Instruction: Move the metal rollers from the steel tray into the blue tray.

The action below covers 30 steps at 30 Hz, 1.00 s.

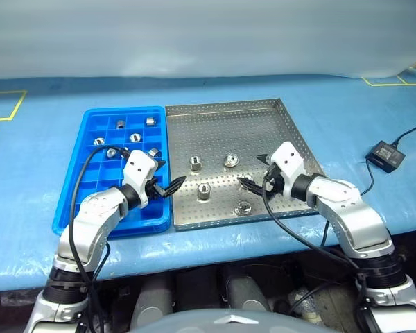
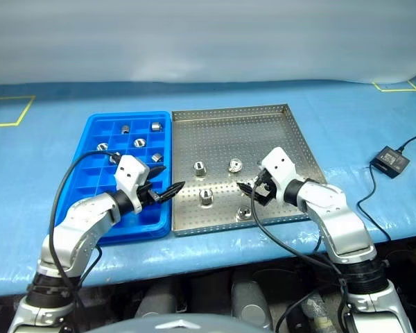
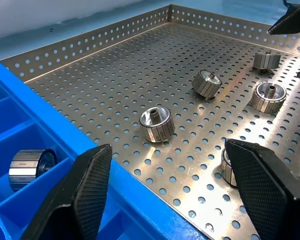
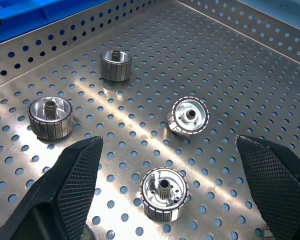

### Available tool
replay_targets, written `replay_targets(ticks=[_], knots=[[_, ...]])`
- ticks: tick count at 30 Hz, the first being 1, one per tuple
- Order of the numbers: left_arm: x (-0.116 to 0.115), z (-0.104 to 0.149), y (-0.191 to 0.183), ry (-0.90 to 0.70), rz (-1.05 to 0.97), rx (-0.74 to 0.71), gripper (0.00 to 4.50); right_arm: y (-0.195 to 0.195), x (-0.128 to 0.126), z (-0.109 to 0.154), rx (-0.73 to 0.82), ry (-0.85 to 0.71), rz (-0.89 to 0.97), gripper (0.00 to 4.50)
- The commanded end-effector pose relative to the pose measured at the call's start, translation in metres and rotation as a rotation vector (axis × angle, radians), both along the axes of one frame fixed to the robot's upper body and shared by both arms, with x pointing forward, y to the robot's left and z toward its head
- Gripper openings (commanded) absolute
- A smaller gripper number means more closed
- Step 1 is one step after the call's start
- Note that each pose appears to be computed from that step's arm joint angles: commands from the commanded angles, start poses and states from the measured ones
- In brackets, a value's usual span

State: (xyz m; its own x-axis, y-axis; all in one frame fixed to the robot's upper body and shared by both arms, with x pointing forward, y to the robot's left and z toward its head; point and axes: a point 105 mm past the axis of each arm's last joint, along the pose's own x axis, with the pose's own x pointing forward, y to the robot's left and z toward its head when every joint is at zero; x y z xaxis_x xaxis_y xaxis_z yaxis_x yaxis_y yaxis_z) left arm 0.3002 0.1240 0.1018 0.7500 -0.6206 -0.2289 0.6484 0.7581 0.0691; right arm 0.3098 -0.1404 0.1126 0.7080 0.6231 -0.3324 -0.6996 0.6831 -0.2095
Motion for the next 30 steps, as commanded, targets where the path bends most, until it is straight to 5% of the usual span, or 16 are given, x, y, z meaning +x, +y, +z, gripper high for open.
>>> replay_targets(ticks=[1,30], knots=[[-0.0009,0.0142,-0.0062,-0.061,-0.028,-0.016,3.92,-0.0002,-0.0007,0.0124,0.004,-0.049,0.0,4.5],[-0.0049,0.0175,-0.006,-0.075,-0.02,-0.009,3.92,0.0088,-0.0002,0.0105,0.04,-0.042,-0.001,4.5]])
